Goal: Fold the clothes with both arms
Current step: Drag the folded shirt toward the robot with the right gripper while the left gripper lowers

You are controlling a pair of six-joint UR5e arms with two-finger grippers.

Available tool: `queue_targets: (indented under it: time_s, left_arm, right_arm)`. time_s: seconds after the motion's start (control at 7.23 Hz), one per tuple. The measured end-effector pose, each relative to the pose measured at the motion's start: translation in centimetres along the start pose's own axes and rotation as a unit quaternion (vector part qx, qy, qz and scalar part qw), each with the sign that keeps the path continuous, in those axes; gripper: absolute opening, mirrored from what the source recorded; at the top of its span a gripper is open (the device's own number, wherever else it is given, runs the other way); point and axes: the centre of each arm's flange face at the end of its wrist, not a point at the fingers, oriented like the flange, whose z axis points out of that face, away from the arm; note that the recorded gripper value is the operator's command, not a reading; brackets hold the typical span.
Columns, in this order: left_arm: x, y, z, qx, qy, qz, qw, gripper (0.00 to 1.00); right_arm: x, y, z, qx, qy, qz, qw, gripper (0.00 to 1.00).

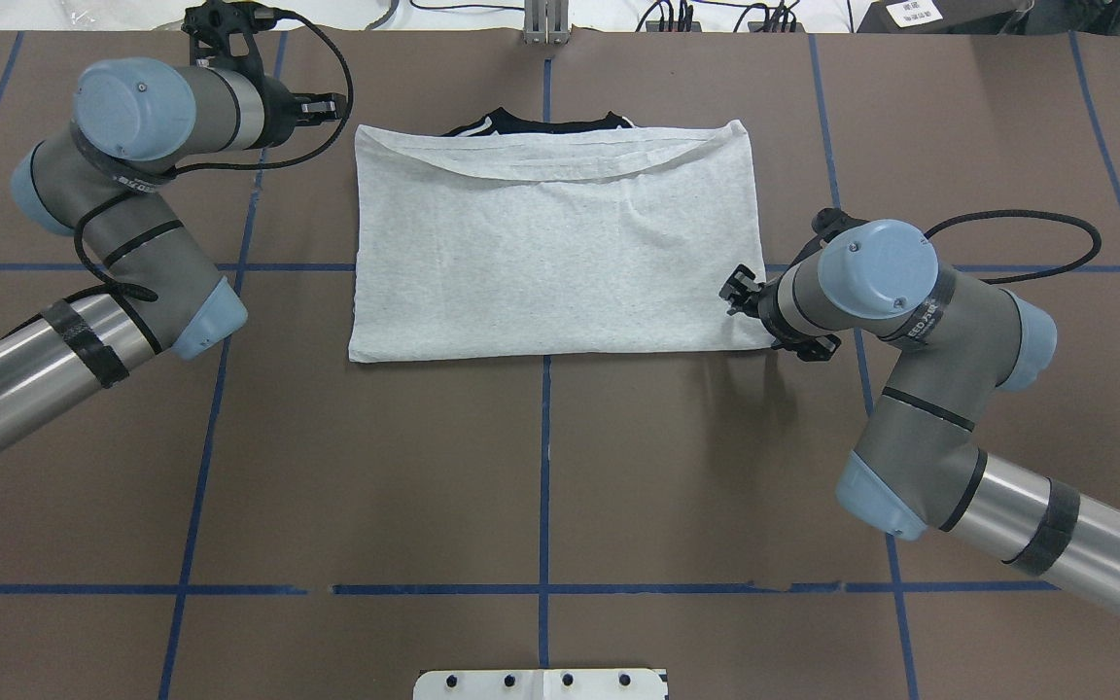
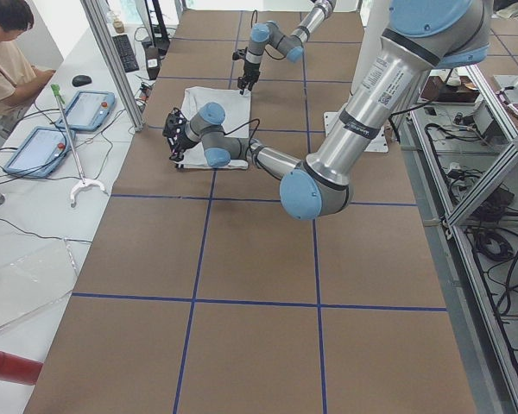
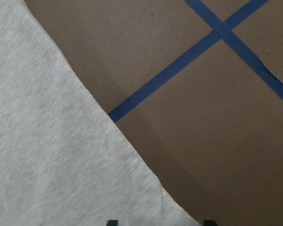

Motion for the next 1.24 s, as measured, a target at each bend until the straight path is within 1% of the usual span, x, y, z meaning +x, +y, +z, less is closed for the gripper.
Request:
queue_targets:
  time_s: [0.14, 0.55, 0.69, 0.83, 0.97, 1.11, 1.24]
  left_arm:
    - [-0.1, 0.1, 0.0, 0.0, 0.0, 0.0, 1.0, 0.58]
    - [-0.3, 0.2, 0.1, -0.002, -0.003, 0.0, 1.0, 0.58]
    - [-0.5, 0.3, 0.2, -0.003, -0.005, 0.0, 1.0, 0.58]
    - [-0.5, 0.4, 0.2, -0.003, -0.005, 0.0, 1.0, 0.58]
    - [-0.2, 0.5, 0.1, -0.004, -0.003, 0.0, 1.0, 0.64]
    - [0.4, 0.7, -0.4, -0.004, 0.004, 0.001, 1.0, 1.0]
    - [1.1, 1.4, -1.2, -0.012, 0.018, 0.003, 0.9998, 1.0]
  right_arm:
    - [0.4, -0.1, 0.2, 0.001, 0.003, 0.001, 1.0, 0.0]
    - [0.6, -0.3, 0.1, 0.004, 0.003, 0.002, 1.0, 0.0]
    - [0.4, -0.2, -0.6, 0.004, -0.003, 0.003, 1.0, 0.0]
    - [0.6, 0.0, -2.0, 0.001, -0.011, 0.002, 0.9999, 0.0]
    - [1.9, 0.6, -4.1, -0.005, -0.021, -0.001, 0.9998, 0.0]
    - [3.7, 2.2, -6.7, -0.021, -0.034, 0.005, 0.9992, 0.0]
    - [5.1, 5.1, -9.1, -0.047, -0.042, 0.022, 0.9978, 0.0]
